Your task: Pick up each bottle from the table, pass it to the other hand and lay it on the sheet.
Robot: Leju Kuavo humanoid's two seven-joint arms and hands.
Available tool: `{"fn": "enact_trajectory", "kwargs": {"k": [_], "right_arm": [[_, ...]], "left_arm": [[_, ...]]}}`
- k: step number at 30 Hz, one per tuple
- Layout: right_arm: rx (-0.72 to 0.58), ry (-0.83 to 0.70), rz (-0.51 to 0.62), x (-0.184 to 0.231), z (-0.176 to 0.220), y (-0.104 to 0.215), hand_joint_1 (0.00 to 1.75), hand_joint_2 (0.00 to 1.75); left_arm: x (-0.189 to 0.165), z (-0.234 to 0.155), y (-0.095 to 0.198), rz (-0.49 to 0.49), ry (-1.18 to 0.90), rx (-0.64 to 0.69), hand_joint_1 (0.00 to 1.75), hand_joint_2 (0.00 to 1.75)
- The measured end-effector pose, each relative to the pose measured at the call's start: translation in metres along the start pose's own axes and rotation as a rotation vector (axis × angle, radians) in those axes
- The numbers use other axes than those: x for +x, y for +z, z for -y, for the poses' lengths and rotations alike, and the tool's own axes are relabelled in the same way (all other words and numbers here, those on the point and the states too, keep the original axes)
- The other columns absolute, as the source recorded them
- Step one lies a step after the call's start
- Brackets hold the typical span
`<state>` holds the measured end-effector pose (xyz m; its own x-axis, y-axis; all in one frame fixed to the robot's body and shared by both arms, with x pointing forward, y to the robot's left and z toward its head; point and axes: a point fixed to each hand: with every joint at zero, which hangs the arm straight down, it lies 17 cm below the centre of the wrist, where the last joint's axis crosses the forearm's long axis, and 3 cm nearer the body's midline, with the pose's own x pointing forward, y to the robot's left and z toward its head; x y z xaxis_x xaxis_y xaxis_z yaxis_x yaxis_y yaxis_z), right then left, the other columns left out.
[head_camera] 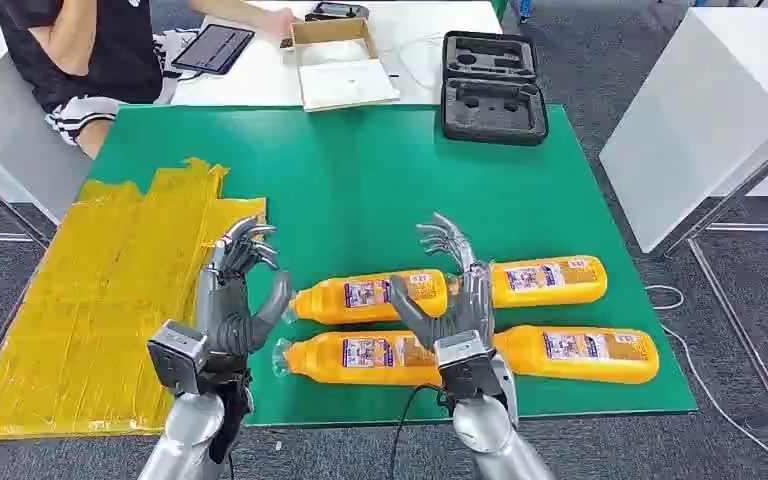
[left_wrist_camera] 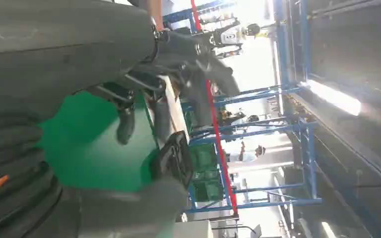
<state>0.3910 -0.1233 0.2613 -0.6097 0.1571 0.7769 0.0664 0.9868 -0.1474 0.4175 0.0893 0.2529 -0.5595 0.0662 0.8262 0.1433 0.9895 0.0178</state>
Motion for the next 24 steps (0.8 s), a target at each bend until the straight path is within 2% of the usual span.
{"fn": "enact_trajectory", "kwargs": {"k": [11,16,20,24], "right_arm": [[0.021,0.022,0.011,0.000,-0.002,0.001,0.00,1.75],[0.087,0.215,0.015,-0.007,-0.006,0.005,0.00,1.75],[0.190,0.403,0.001,-0.021,-0.007,0.015,0.00,1.75],[0.319,0.543,-0.061,-0.042,0.000,0.035,0.00,1.75]], "left_arm": [[-0.003,0.000,0.001,-0.008,-0.003,0.001,0.00,1.75],[-0.007,-0.001,0.003,-0.020,-0.005,0.005,0.00,1.75],[-0.015,-0.001,0.006,-0.040,-0.008,0.006,0.00,1.75],[-0.025,-0.006,0.013,-0.077,-0.003,0.011,0.00,1.75]]}}
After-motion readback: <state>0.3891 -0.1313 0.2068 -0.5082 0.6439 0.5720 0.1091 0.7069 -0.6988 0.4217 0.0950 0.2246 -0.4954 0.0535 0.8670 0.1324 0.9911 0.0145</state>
